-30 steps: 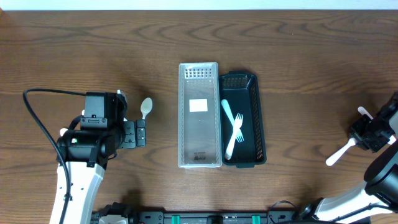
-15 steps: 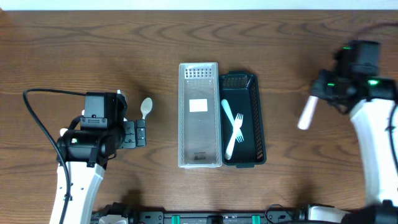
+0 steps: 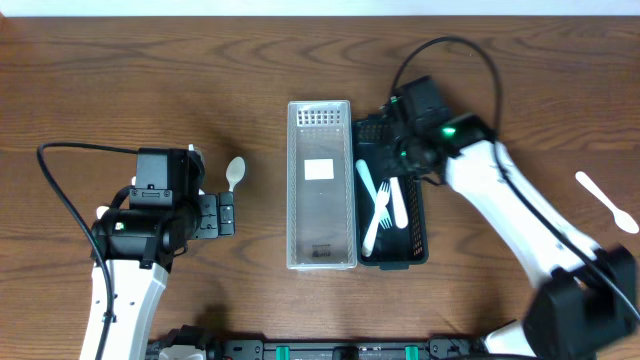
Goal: Pack container
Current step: 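Carry the third fork into the black basket and release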
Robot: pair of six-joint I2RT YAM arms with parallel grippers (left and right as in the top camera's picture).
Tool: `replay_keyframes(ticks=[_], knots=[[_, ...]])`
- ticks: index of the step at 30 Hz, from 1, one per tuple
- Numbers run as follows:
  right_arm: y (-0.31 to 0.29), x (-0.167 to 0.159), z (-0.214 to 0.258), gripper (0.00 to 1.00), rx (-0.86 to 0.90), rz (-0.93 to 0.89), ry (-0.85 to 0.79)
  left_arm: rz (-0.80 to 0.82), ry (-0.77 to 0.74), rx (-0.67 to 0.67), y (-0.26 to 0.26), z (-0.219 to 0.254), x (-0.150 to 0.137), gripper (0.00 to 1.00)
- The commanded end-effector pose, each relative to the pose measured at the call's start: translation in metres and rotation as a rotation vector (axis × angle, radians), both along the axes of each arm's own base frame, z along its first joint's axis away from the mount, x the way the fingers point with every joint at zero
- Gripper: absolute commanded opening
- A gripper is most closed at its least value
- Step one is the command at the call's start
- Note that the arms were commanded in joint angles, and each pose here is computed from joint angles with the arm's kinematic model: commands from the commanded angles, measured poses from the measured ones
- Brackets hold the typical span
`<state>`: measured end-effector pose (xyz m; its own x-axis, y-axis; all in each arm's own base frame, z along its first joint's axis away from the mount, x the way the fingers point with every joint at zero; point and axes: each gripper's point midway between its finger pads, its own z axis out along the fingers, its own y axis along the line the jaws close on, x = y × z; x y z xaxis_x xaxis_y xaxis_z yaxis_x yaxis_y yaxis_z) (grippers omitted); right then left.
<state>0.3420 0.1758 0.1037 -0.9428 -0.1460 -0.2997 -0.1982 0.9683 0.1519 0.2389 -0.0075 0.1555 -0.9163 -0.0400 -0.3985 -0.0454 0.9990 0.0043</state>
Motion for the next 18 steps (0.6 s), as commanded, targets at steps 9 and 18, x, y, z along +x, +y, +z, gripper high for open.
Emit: replay_keyframes(ticks=[9, 18], knots=[[0.003, -0.001, -0.032, 0.35, -0.062, 0.084, 0.051, 0.023, -0.004, 0.008, 0.004, 0.001, 0.0, 0.98], [-0.005, 0.016, -0.001, 0.36, -0.041, 0.04, -0.019, 0.023, -0.004, 0.008, 0.004, 0.001, 0.0, 0.98]])
